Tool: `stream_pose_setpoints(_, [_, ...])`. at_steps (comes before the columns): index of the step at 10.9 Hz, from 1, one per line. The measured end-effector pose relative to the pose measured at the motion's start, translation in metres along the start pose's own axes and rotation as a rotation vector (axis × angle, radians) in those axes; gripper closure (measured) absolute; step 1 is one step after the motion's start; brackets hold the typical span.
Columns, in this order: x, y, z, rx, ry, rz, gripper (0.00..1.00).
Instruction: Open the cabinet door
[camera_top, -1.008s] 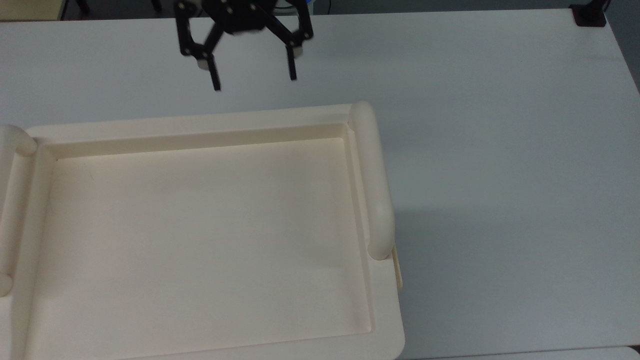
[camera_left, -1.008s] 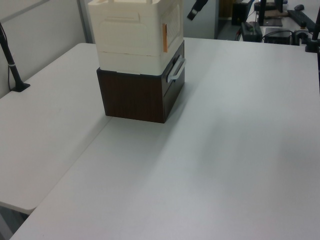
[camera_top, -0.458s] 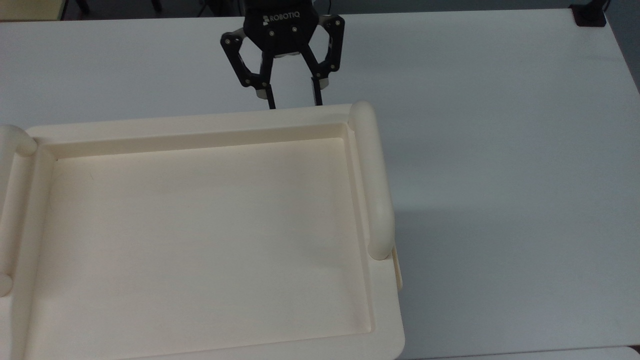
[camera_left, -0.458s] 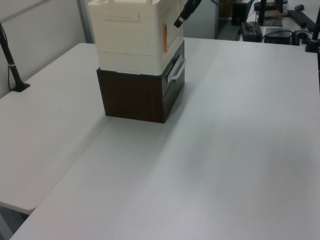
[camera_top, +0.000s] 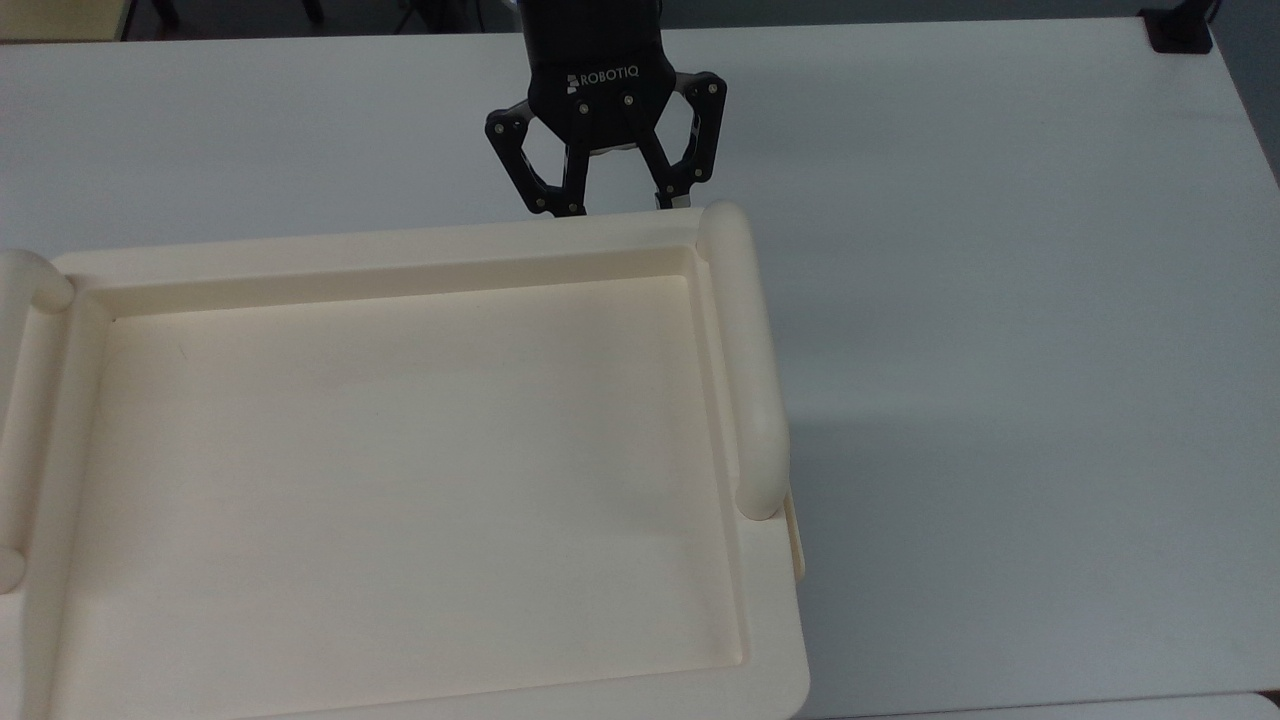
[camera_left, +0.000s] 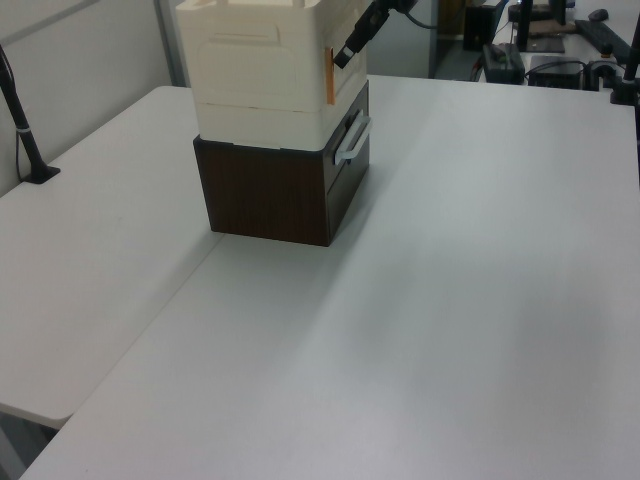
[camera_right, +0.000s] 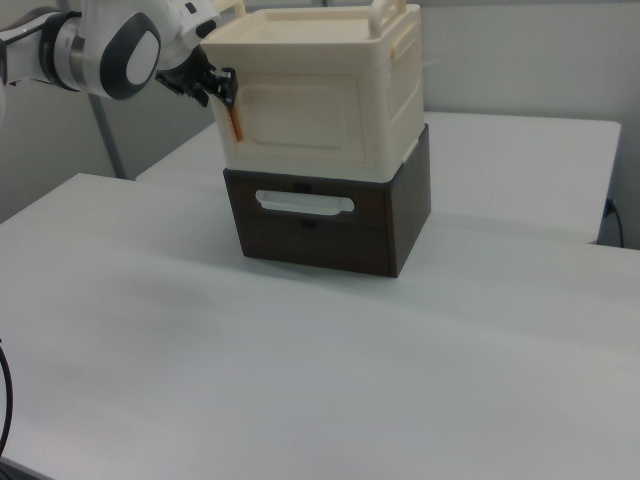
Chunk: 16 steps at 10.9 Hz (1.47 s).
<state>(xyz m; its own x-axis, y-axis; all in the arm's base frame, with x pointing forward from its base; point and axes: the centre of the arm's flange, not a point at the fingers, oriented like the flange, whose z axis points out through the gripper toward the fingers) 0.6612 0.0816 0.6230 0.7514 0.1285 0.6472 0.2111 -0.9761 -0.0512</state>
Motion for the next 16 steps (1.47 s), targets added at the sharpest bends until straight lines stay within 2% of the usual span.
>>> stream_pose_setpoints(4, [0.009,0.001,-0.005,-0.023,0.076,0.046,0.51])
stream_pose_setpoints(8, [0.003,0.003,0.016,-0.064,0.055,0.031,0.58])
stream_pose_setpoints(11, [0.002,0.002,0.021,-0.069,0.048,0.024,0.75])
stream_pose_setpoints(12, [0.002,-0.001,0.02,-0.067,0.049,0.017,0.86])
stream_pose_setpoints(16, [0.002,-0.001,0.021,-0.068,0.048,0.015,0.86])
